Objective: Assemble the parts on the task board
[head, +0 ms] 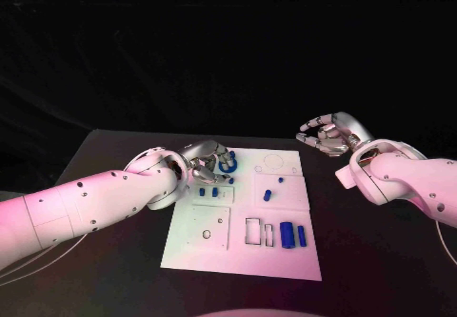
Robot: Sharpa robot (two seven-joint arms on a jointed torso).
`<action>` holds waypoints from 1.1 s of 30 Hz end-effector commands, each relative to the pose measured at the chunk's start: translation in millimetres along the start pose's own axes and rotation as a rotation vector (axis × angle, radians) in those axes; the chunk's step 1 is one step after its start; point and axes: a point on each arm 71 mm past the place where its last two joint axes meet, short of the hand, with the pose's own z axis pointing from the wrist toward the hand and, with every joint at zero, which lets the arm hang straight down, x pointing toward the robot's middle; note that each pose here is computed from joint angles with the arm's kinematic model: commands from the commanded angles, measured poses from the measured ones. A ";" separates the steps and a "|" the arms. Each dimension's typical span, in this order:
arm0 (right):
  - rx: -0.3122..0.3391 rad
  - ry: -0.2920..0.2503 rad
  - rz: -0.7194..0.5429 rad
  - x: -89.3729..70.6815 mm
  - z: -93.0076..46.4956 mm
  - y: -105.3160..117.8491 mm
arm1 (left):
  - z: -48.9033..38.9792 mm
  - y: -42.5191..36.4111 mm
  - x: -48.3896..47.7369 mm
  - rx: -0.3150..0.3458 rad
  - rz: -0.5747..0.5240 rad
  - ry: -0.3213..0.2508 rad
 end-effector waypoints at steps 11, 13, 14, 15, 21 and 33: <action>-0.018 0.012 0.003 3.2 -0.1 1.7 | 14.4 -7.4 13.6 0.007 0.279 0.079; -0.018 0.012 0.003 3.3 -0.1 1.8 | 16.1 -7.6 15.3 -0.004 0.293 0.096; -0.018 0.012 0.003 3.4 -0.1 1.8 | 16.8 -7.8 16.2 -0.010 0.299 0.105; -0.018 0.012 0.003 3.4 -0.1 1.8 | 17.6 -8.0 17.0 -0.014 0.304 0.112; -0.019 0.013 0.004 3.9 0.1 2.2 | 23.2 -9.1 21.0 -0.029 0.323 0.137; -0.020 0.013 0.004 4.3 0.1 2.6 | 30.9 -11.4 25.4 -0.032 0.337 0.144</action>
